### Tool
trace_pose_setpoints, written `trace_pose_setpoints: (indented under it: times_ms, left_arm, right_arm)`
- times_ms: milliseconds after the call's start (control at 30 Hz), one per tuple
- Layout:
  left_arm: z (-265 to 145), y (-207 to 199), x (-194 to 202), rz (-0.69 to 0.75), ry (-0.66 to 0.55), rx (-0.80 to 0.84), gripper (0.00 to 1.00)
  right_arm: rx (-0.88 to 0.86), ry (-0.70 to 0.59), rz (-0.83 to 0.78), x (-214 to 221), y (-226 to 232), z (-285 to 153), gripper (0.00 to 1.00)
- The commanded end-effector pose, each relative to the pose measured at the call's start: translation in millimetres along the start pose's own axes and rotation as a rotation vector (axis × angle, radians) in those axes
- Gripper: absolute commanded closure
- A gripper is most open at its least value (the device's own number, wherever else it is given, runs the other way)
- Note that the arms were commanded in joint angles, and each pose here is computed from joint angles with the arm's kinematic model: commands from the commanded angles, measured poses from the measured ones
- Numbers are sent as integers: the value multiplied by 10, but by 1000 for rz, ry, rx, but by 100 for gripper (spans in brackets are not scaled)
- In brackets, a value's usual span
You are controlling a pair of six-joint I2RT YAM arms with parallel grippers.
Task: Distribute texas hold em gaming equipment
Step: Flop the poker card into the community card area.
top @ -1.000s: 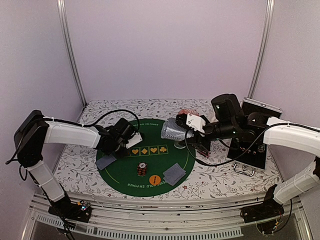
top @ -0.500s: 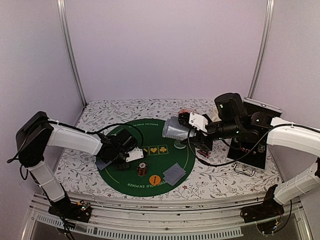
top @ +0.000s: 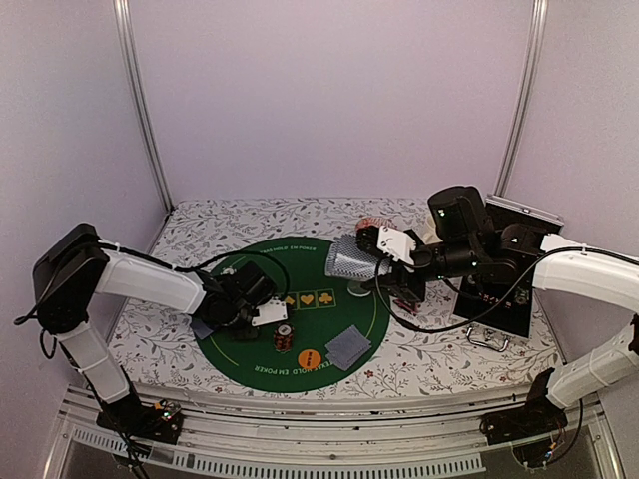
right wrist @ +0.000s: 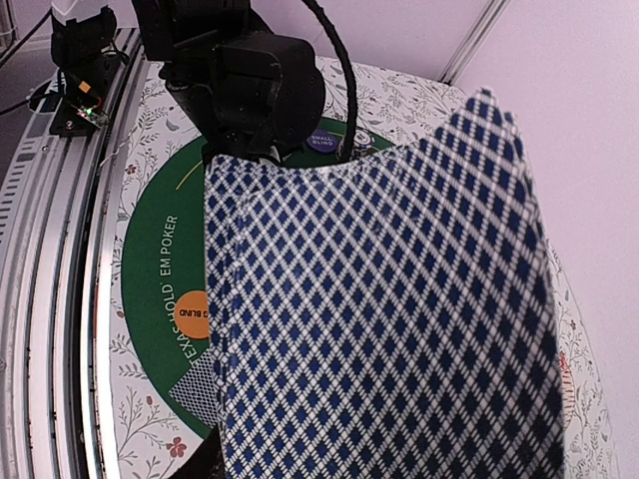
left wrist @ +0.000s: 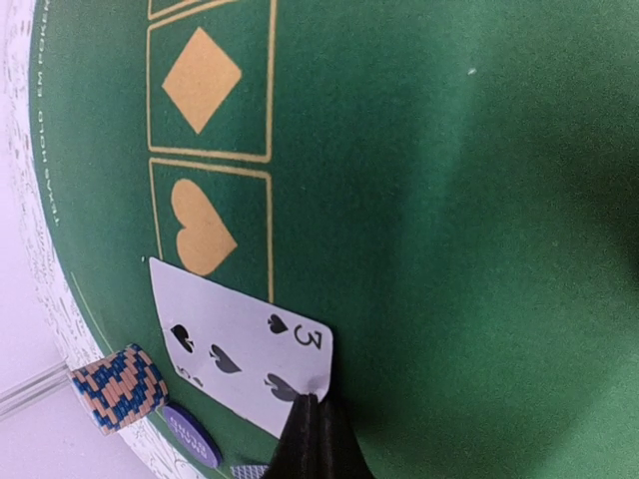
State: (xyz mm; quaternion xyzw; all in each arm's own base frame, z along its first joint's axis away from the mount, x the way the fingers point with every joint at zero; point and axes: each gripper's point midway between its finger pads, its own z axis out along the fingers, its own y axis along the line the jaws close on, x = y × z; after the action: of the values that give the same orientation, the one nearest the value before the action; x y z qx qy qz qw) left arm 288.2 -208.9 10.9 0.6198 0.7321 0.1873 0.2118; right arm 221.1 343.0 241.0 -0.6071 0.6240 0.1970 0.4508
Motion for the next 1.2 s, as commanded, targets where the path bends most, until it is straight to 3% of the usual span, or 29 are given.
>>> trace_pose_setpoints:
  times_ms: [0, 933, 1167]
  left_arm:
    - [105, -317, 410, 80, 126, 104, 100]
    - [121, -281, 526, 68, 150, 100, 100]
    - [-87, -180, 253, 5, 33, 118, 71]
  right_arm:
    - [12, -24, -10, -60, -21, -81, 57]
    - [22, -14, -10, -38, -20, -136, 57]
    - [21, -10, -11, -27, -21, -124, 57]
